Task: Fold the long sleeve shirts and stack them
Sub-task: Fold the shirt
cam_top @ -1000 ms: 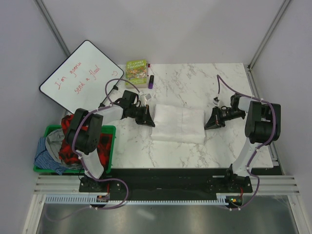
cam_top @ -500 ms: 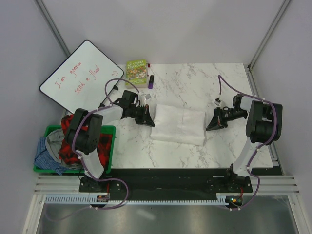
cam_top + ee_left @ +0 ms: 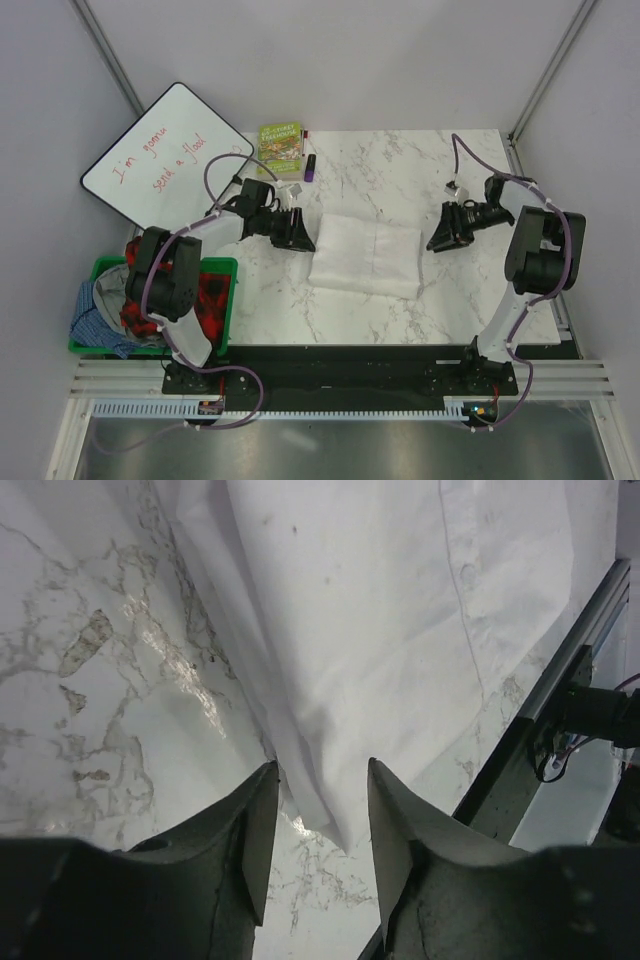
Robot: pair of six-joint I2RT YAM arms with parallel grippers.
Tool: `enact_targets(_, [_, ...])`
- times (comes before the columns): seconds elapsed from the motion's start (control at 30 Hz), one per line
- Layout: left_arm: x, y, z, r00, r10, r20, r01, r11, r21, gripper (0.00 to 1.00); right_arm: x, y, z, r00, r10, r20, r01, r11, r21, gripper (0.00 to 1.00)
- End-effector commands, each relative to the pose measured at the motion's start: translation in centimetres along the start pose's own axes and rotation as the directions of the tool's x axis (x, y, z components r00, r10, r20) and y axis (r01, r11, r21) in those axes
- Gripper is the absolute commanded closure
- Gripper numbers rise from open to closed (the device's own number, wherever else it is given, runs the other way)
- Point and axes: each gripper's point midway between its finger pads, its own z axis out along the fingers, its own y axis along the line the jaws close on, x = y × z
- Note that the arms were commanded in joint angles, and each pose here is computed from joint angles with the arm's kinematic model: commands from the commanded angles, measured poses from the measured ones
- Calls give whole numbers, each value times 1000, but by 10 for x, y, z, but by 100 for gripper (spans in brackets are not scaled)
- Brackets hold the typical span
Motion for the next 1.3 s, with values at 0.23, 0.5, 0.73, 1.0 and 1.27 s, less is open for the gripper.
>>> enact_targets(0.23, [23,-110,-7,984,179,-19,-166,943,287,46,48,135,32,983,-174,-53,152,946,-287,40])
enact_targets(0.5, [47,-71,49,992,14,-126,23,957,289,44,84,76,87,971,-54,-233,2,976,-218,42])
enact_targets(0.73, [72,-18,59,972,-157,-176,188,966,175,44,96,18,107,942,68,-328,-102,991,-87,45])
enact_targets(1.0, [82,-52,19,979,-134,-151,169,955,246,45,56,14,62,947,-137,-291,154,988,34,44])
enact_targets(1.27, [-18,-100,-2,989,133,66,-146,944,294,41,-48,104,30,968,-248,27,248,947,-205,34])
